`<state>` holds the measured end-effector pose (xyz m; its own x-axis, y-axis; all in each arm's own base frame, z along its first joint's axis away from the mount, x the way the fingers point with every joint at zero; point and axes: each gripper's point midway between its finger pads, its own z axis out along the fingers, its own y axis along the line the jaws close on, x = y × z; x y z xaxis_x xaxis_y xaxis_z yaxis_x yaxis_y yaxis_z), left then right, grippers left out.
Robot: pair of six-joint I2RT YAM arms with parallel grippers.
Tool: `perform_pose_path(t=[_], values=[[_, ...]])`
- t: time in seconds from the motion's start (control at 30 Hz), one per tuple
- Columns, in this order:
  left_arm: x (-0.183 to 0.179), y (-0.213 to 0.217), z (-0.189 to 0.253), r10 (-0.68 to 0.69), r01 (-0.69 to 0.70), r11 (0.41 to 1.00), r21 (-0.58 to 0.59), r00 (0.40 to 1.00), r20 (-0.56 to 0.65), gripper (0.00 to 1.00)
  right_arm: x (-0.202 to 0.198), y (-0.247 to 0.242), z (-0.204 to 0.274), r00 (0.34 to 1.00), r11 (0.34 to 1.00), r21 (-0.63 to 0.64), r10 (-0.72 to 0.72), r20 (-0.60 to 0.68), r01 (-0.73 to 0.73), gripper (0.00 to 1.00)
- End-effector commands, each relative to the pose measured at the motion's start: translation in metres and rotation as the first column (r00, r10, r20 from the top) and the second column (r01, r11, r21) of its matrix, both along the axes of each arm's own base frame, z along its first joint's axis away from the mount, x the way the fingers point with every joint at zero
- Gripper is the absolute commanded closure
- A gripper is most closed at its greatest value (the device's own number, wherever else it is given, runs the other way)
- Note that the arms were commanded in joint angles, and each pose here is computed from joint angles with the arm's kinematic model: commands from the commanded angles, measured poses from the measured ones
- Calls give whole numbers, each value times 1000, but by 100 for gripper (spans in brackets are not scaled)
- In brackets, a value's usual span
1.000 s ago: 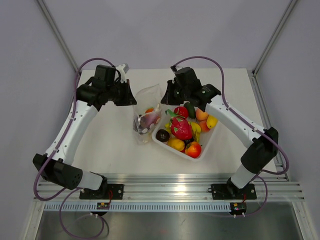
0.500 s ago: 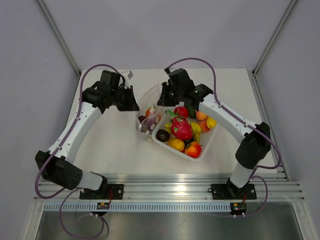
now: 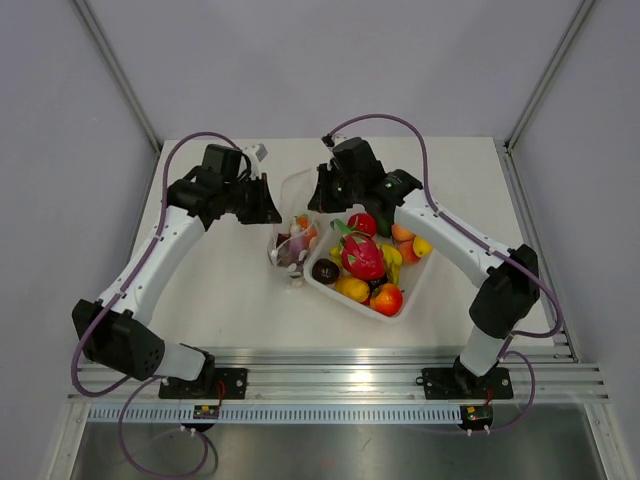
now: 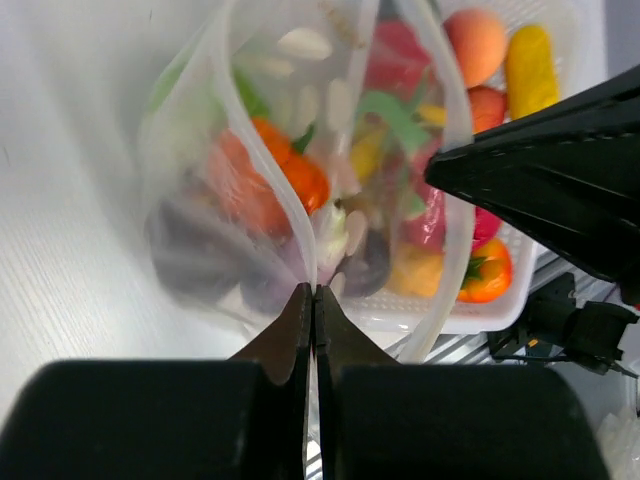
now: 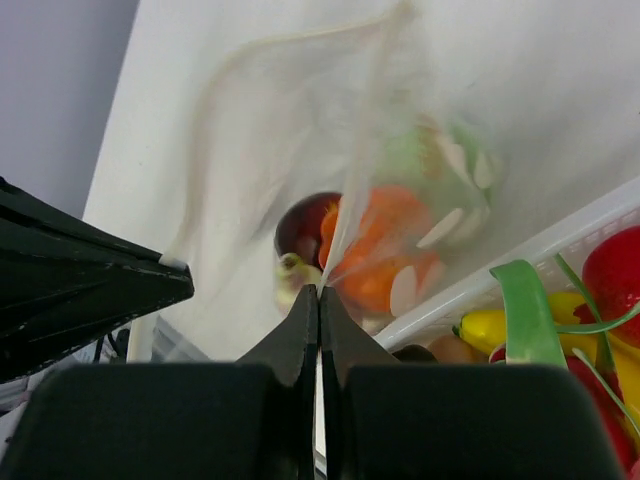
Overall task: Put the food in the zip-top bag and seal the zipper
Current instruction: Adjust the zipper food storage bag at the center of the board, then pick up the fake fruit from the bin.
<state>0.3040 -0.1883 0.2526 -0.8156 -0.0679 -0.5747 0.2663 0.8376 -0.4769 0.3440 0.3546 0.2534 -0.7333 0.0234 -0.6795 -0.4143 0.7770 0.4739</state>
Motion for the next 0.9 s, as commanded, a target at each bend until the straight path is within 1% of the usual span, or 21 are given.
perform_pose_path(t=[0.0,0.07,0.1,0.13,0.23,0.3,0.33,0.4,0.43,0.5,0.53,0.57,0.6,0.63,0.7,0.8,0.83,0.87], values=[[5,-9,1,-19,20,999,-36,1000,17,100,1,5,-13,1000,1000,-8,6,-5,-6,100],[6,-8,13,-17,18,999,-38,999,47,100,0,4,-2,1000,1000,12,3,13,-3,100],[6,-7,19,-16,18,999,-39,998,59,100,0,2,5,1000,1000,12,-4,24,3,81],[7,-8,30,-19,22,999,-45,996,84,100,-1,-1,14,999,1000,14,-7,43,7,71],[7,-7,41,-20,25,999,-49,995,102,100,-1,-15,36,994,999,-3,-36,99,37,56],[6,-8,44,-23,29,998,-54,994,108,100,2,-31,44,986,994,-32,-96,138,101,50],[6,-8,45,-24,31,998,-57,994,108,100,0,-41,56,978,992,-30,-118,173,125,47],[6,-11,48,-32,40,997,-69,993,112,100,5,-66,56,955,971,-86,-200,221,223,44],[6,-12,49,-36,45,996,-72,993,115,100,7,-87,66,926,948,-98,-267,268,302,41],[8,-13,47,-41,49,996,-76,993,107,100,4,-113,56,902,913,-156,-323,288,377,40],[8,-14,47,-42,50,996,-75,993,108,100,1,-128,61,884,897,-155,-355,304,414,39],[9,-14,45,-44,52,996,-74,993,106,100,4,-151,52,855,855,-192,-412,315,482,39],[10,-15,43,-47,54,996,-73,994,98,100,2,-165,45,841,826,-223,-443,310,517,39],[11,-16,43,-46,53,996,-77,994,97,100,0,-182,45,814,791,-239,-480,329,563,38],[10,-17,41,-50,58,995,-82,994,94,100,-5,-212,24,793,733,-308,-526,308,606,37],[10,-17,40,-53,61,995,-79,994,96,100,-14,-242,-9,784,686,-381,-559,269,620,36],[10,-16,40,-53,61,995,-79,994,96,100,-18,-247,-11,784,688,-377,-564,260,620,35],[10,-16,40,-54,62,995,-78,994,97,100,-23,-254,-26,786,677,-405,-567,245,614,34]])
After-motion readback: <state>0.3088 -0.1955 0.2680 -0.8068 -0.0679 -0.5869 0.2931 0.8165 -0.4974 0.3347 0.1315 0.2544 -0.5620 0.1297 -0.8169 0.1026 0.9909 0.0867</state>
